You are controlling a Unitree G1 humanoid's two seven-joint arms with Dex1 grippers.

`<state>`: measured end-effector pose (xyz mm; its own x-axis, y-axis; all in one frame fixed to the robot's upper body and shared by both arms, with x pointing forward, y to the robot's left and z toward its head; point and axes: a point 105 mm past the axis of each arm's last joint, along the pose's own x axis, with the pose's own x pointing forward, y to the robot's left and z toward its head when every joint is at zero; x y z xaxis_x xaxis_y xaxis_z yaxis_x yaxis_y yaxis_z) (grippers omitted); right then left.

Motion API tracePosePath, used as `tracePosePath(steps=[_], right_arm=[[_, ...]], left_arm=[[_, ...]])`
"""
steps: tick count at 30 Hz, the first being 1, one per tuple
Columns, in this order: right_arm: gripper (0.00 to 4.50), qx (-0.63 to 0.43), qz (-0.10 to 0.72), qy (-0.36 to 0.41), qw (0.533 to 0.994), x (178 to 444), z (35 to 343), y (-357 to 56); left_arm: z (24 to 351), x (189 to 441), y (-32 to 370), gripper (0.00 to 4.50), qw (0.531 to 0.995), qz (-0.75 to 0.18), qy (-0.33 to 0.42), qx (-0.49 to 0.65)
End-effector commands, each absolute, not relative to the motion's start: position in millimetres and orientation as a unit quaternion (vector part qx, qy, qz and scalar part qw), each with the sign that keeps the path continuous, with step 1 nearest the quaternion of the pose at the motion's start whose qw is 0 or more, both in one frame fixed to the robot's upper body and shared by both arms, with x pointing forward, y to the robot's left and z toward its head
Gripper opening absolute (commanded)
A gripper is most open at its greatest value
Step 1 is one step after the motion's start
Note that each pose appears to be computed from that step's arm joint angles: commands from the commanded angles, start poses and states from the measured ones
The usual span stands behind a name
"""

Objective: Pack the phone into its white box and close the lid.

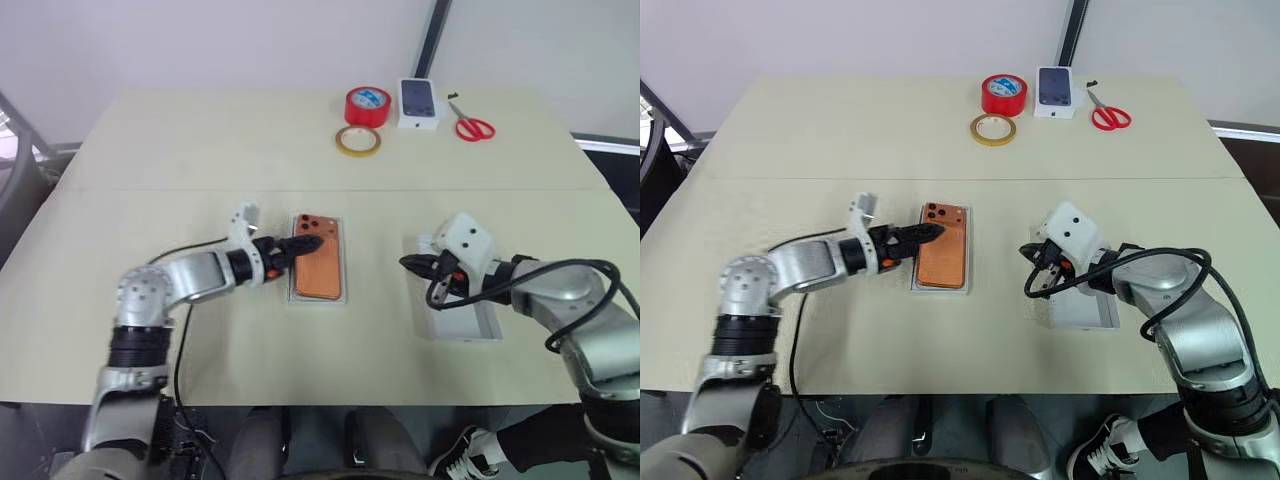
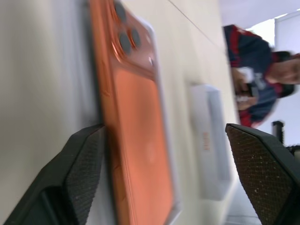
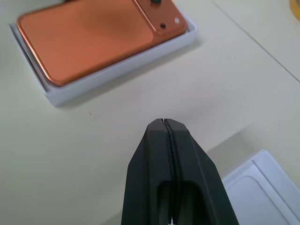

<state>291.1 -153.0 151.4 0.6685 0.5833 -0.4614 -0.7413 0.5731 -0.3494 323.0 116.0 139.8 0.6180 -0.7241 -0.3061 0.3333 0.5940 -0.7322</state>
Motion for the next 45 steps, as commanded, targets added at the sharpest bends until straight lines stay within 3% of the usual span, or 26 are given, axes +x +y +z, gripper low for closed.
tracePosePath(steps=[1, 3, 9, 10, 17, 24, 36, 45], right_arm=[[0.00, -0.292, 0.358, 0.135, 0.876, 303, 155, -150], [0.00, -0.291, 0.360, 0.137, 0.876, 308, 153, -143], [0.00, -0.298, 0.356, 0.154, 0.872, 330, 142, -114], [0.00, -0.307, 0.351, 0.158, 0.870, 334, 139, -109], [0.00, -0.345, 0.338, 0.166, 0.860, 354, 123, -86], [0.00, -0.341, 0.360, 0.155, 0.855, 345, 129, -77], [0.00, -0.363, 0.311, 0.231, 0.848, 294, 129, -155], [0.00, -0.360, 0.261, 0.277, 0.852, 274, 121, -192]], left_arm=[[160, 324, 142, 4.08, 0.880, -0.298, 0.250, -0.274], [163, 326, 153, 3.46, 0.903, -0.282, 0.233, -0.224], [136, 331, 146, 0.31, 0.929, -0.289, 0.229, -0.027], [132, 333, 141, 0.05, 0.928, -0.295, 0.226, -0.005], [102, 343, 104, 0.05, 0.900, -0.351, 0.254, 0.043], [99, 330, 58, 0.05, 0.854, -0.446, 0.258, 0.071], [105, 290, -34, 0.05, 0.753, -0.599, 0.258, 0.080], [101, 289, -50, 0.05, 0.746, -0.606, 0.268, 0.066]])
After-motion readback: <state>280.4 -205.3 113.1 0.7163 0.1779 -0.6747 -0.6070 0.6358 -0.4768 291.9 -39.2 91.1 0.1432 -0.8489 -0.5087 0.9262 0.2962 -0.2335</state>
